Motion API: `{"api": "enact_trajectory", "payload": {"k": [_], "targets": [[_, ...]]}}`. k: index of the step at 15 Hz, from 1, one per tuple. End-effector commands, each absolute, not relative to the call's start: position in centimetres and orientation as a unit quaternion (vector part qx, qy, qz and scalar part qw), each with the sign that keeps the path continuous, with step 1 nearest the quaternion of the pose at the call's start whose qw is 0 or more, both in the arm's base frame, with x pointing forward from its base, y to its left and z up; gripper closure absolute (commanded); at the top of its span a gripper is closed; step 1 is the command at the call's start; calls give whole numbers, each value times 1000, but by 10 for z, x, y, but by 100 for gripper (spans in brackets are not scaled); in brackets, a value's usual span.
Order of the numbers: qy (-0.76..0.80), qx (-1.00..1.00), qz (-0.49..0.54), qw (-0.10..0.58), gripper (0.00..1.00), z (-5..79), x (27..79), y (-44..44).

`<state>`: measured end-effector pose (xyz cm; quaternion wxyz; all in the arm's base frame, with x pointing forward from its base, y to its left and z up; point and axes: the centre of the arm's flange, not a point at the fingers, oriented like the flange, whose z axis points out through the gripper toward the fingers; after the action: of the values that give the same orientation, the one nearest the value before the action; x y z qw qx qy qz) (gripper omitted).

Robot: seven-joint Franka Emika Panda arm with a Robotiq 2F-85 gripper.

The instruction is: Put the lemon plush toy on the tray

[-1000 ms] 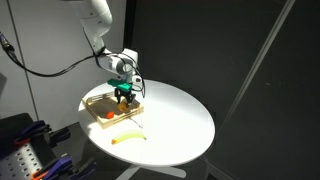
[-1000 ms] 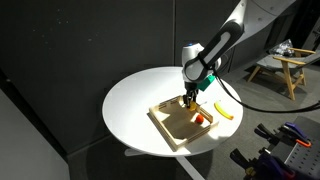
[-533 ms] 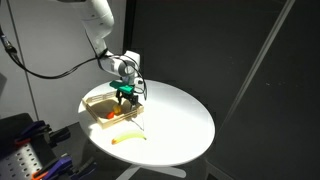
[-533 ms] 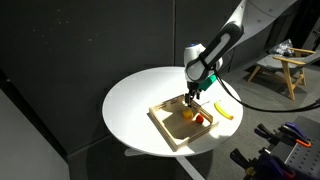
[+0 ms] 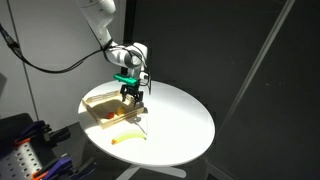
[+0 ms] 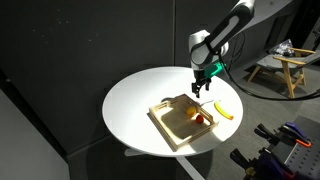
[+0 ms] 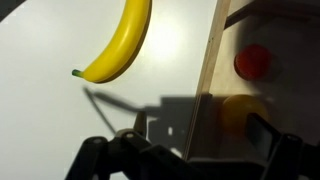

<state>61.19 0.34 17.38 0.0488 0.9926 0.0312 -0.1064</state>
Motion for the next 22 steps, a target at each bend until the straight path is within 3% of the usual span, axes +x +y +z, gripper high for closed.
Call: {"api": "enact_trajectory", "payload": {"k": [1,22], "targets": [[11,992,-119,48,0,222,597,-13],[-31,995,-86,35,0,324,554,-63]]}}
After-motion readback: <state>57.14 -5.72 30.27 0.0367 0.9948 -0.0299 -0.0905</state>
